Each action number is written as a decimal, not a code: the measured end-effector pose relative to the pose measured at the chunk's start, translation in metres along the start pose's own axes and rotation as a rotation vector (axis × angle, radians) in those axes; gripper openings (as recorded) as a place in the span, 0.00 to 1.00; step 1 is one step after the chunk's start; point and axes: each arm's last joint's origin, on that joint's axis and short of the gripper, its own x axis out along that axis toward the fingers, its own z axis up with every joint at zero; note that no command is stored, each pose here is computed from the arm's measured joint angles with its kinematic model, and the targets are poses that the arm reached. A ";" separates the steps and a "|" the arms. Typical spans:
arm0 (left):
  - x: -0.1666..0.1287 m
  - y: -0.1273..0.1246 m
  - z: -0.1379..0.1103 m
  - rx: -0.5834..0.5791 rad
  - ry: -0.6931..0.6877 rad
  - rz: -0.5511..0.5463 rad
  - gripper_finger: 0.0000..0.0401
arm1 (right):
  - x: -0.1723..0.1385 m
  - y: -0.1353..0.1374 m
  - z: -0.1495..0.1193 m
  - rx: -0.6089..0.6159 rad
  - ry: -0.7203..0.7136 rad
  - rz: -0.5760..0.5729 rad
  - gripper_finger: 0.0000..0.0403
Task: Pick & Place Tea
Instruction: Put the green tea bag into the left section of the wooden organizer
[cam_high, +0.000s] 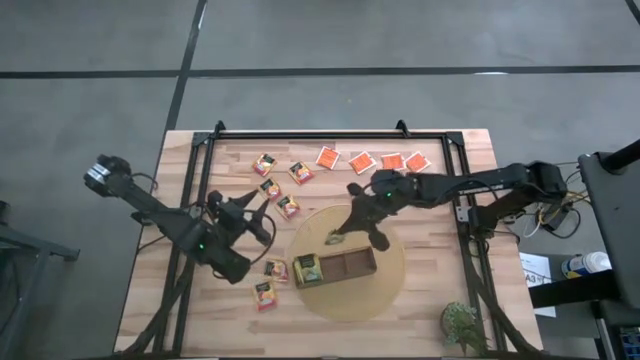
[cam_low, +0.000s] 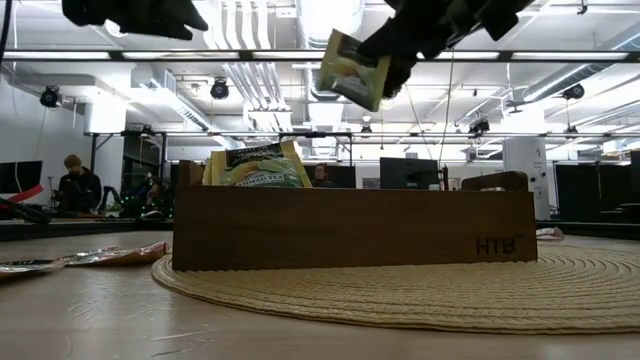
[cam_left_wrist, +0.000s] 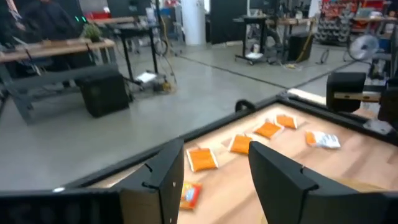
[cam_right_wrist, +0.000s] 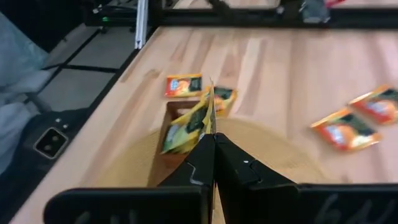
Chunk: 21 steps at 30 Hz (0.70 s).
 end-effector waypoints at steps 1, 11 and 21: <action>0.000 0.001 -0.002 0.000 0.008 -0.009 0.43 | 0.004 0.002 -0.001 0.012 0.012 0.010 0.02; 0.001 -0.001 -0.007 0.030 0.012 -0.032 0.43 | 0.042 0.046 0.008 -0.035 0.035 0.000 0.02; 0.001 -0.001 -0.007 0.035 0.005 -0.029 0.43 | 0.078 0.045 0.011 -0.051 0.126 -0.009 0.02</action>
